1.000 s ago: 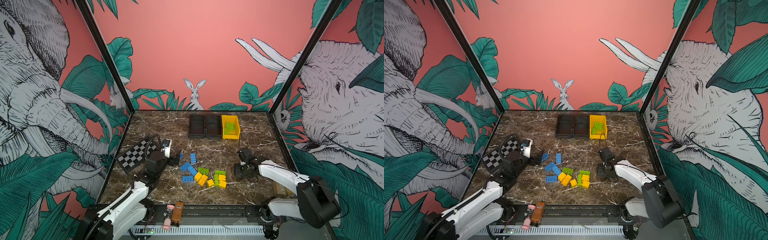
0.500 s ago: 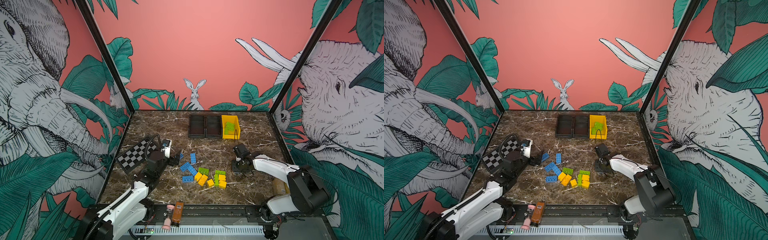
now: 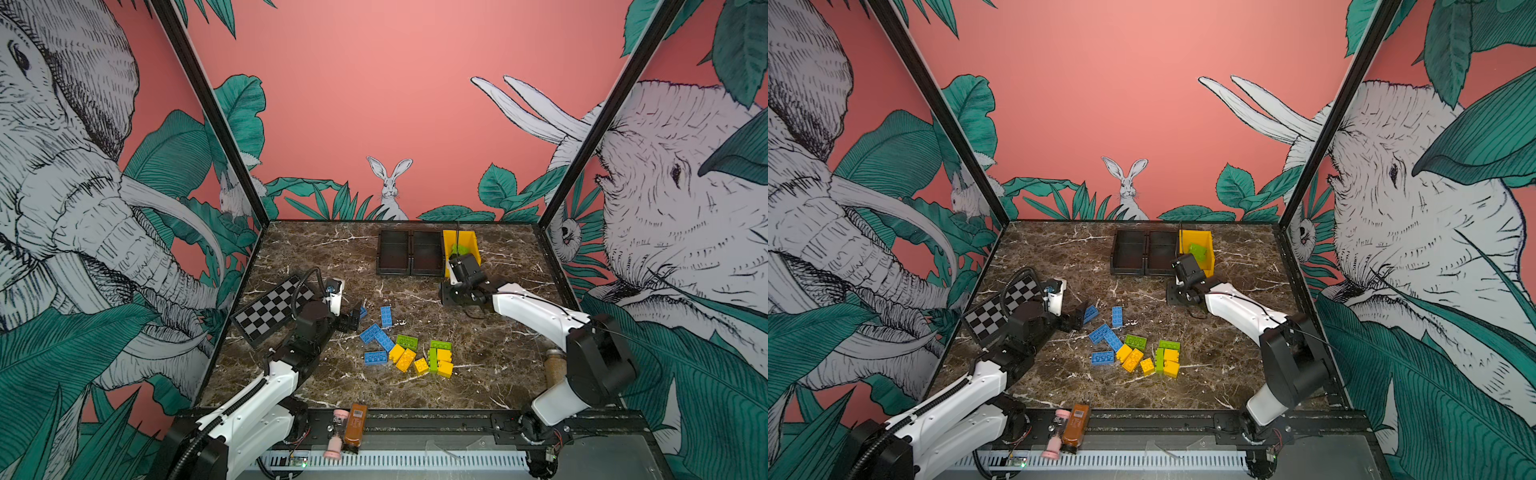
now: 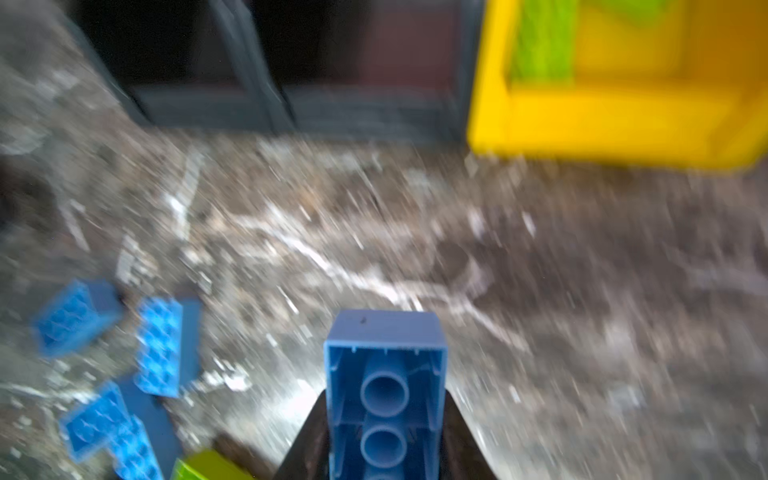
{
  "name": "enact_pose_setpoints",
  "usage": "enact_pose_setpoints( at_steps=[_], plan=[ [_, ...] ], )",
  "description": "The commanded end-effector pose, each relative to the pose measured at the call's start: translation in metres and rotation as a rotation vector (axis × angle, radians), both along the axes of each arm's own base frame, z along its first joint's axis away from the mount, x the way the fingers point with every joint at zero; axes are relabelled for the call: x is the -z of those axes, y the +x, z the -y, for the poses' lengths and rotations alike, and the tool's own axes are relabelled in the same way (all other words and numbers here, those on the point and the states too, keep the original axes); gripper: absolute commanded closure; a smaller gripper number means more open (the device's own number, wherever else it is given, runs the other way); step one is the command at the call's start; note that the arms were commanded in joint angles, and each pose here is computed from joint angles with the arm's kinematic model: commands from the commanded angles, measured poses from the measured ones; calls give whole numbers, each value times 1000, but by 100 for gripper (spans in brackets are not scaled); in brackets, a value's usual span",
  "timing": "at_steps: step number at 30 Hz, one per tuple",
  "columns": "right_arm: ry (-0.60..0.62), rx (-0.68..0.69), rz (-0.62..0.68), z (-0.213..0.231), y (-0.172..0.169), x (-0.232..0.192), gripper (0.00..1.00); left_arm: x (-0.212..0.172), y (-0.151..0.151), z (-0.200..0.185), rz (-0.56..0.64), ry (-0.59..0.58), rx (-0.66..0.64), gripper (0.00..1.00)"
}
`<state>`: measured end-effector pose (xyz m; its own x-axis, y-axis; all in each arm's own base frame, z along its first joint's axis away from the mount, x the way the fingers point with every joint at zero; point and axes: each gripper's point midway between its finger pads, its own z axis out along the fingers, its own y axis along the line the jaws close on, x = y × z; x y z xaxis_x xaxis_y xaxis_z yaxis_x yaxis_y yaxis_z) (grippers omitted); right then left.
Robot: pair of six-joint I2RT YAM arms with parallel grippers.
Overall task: Sort the legos into containers by color
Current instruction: 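Lower the right gripper and grasp the blue brick, then carry the blue brick with the right gripper and drop it into the black bin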
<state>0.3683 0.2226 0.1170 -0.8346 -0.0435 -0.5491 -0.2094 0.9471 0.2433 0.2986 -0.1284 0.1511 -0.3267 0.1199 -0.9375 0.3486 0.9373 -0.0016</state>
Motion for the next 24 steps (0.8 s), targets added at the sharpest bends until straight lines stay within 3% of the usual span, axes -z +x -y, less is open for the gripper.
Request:
enact_pose_setpoints(
  at_steps=[1, 5, 11, 19, 24],
  plan=[
    [23, -105, 71, -37, 32, -15, 76, -7, 3, 0, 25, -18, -8, 1],
    [71, -164, 142, -84, 74, -41, 76, -7, 3, -2, 30, -27, -22, 1],
    [90, -168, 194, -123, 126, -42, 76, -8, 2, -4, 41, -26, -28, 1],
    [95, -124, 232, -145, 167, -30, 75, -13, -1, -7, 63, -33, -36, 1],
    [45, -118, 223, -145, 178, -17, 66, -13, -1, -7, 61, -33, -33, 1]
  ],
)
